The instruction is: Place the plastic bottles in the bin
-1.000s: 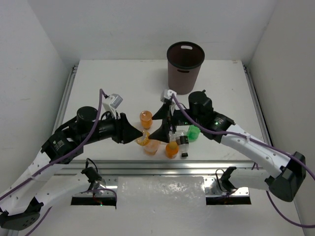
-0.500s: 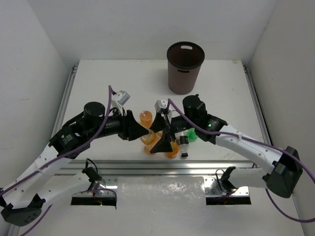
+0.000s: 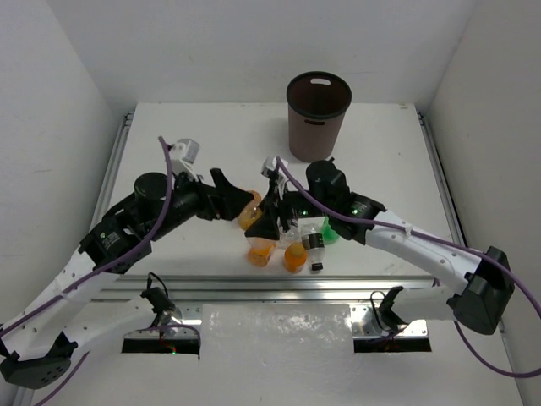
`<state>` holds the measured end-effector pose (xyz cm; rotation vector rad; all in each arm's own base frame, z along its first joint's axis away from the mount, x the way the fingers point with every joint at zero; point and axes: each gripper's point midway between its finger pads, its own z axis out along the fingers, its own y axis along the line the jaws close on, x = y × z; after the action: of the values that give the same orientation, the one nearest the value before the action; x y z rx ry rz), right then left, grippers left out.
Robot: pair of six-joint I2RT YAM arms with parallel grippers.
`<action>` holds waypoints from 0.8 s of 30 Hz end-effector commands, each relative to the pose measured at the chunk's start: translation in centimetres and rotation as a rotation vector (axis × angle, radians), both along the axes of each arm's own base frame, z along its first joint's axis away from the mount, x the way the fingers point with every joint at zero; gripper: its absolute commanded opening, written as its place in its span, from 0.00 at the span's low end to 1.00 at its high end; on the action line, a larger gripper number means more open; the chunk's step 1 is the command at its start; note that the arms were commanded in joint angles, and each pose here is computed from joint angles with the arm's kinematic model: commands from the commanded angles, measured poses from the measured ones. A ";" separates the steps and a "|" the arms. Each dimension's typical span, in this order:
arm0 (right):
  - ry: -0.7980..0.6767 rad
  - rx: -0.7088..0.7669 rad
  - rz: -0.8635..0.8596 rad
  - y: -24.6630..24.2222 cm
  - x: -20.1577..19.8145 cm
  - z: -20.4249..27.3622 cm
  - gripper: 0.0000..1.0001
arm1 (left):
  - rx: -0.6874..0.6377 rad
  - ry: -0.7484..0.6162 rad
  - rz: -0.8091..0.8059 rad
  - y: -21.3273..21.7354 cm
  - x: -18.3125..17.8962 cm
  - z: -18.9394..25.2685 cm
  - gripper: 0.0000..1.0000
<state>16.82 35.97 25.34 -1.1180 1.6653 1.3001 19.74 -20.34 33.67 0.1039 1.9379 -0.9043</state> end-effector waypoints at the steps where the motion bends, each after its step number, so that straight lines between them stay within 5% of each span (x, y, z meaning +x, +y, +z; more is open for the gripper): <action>1: -0.029 -0.095 -0.424 -2.6 8.6 1.8 0.00 | 0.031 -0.087 0.517 8.8 3.4 3.8 1.00; 5: 0.061 -0.107 -0.744 -7.8 18.3 5.8 0.00 | 0.011 -0.155 0.935 18.6 1.2 5.1 1.00; 9: 0.024 -0.129 -1.025 -12.9 26.5 8.2 0.00 | 0.021 -0.198 0.912 18.9 0.9 3.2 1.00; 16: -0.072 -0.184 -1.360 -20.7 39.7 7.5 0.00 | 0.224 -0.124 0.893 17.6 2.6 -2.7 1.00; 18: -0.128 -0.160 -1.362 -21.3 41.7 9.0 0.12 | 0.233 -0.134 0.852 16.6 3.1 -3.1 1.00; 19: -0.117 -0.186 -1.350 -21.1 42.8 7.3 0.26 | 0.252 -0.131 0.834 16.3 3.2 -3.5 1.00; 20: -0.120 -0.205 -1.327 -20.9 43.0 7.0 0.53 | 0.262 -0.128 0.825 16.2 3.3 -3.7 1.00; 22: -0.128 -0.198 -1.340 -21.0 43.3 7.6 0.90 | 0.278 -0.118 0.817 16.0 3.4 -4.0 1.00; 24: -0.145 -0.194 -1.344 -21.2 43.0 8.0 0.99 | 0.280 -0.119 0.808 15.8 3.5 -4.0 1.00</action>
<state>60.77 14.63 27.09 0.0172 1.9647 0.1843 23.08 -4.48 27.78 -0.4219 1.8011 -0.0415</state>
